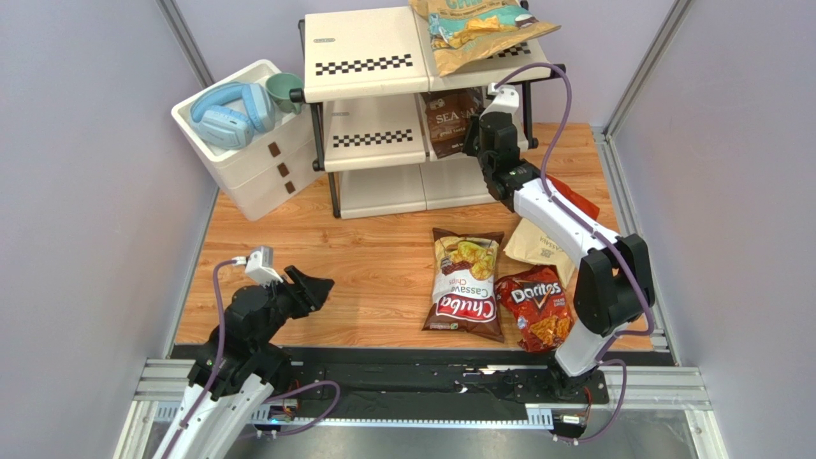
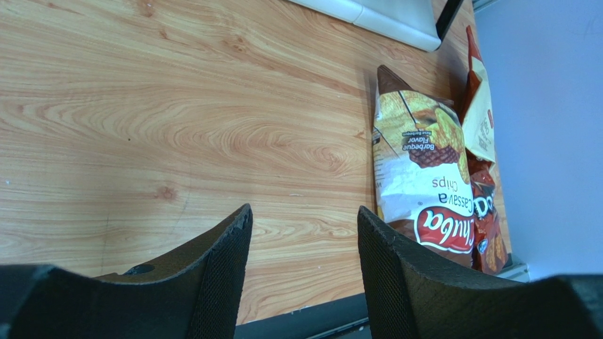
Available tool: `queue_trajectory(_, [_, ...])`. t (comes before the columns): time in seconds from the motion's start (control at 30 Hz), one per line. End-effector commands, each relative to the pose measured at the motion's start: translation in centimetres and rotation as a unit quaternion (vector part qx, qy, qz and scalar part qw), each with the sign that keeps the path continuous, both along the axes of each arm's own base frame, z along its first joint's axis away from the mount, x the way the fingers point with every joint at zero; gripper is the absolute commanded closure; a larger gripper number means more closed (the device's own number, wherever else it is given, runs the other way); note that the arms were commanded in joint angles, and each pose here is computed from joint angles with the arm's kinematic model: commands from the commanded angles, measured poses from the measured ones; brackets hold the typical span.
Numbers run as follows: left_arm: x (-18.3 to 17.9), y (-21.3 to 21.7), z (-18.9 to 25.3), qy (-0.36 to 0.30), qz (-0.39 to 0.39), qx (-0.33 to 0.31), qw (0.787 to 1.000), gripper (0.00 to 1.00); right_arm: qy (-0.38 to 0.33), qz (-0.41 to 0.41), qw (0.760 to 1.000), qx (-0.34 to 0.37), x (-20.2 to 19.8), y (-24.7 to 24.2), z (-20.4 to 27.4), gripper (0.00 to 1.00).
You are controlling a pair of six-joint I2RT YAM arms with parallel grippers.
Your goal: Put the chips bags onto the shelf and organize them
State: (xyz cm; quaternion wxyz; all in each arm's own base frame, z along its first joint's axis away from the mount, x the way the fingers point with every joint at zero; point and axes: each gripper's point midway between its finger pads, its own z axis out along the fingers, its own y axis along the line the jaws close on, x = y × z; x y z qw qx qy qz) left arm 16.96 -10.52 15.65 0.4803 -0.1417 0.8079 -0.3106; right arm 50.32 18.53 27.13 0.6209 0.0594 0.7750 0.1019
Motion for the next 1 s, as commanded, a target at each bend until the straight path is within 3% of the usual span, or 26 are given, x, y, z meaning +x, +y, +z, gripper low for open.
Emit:
queue_trajectory(0.0, [0.2, -0.2, 0.6, -0.016, -0.010, 0.005, 1.000, 0.38, -0.006, -0.006, 1.000, 0.021, -1.4, -0.8, 0.5, 0.91])
queue_trajectory(0.03, [0.2, -0.3, 0.6, -0.016, -0.011, 0.005, 1.000, 0.38, -0.009, 0.000, 1.000, 0.023, -1.8, -0.8, 0.6, 0.83])
queue_trajectory(0.07, [0.2, -0.3, 0.6, -0.016, -0.012, 0.005, 1.000, 0.38, -0.008, 0.011, 1.000, 0.024, -2.6, -0.7, 0.5, 0.61])
queue_trajectory(0.27, [0.5, -1.4, 0.1, 0.002, -0.043, 0.017, 0.999, 0.37, -0.036, 0.037, 0.997, 0.055, -5.7, -1.0, 2.2, 0.31])
queue_trajectory(0.53, [1.3, -3.6, -0.6, 0.032, -0.101, 0.034, 0.994, 0.37, -0.064, 0.032, 0.994, 0.088, -11.3, -3.6, 6.6, 0.30])
queue_trajectory(0.73, [3.1, -7.0, 1.0, -0.014, -0.164, 0.002, 0.986, 0.35, -0.017, 0.023, 0.993, 0.115, -17.9, -6.2, 4.4, 0.32])
queue_trajectory(0.97, [4.5, -14.1, -1.1, 0.021, -0.281, -0.027, 0.959, 0.32, 0.053, 0.075, 0.991, 0.098, -22.6, -5.6, -0.5, 0.34])
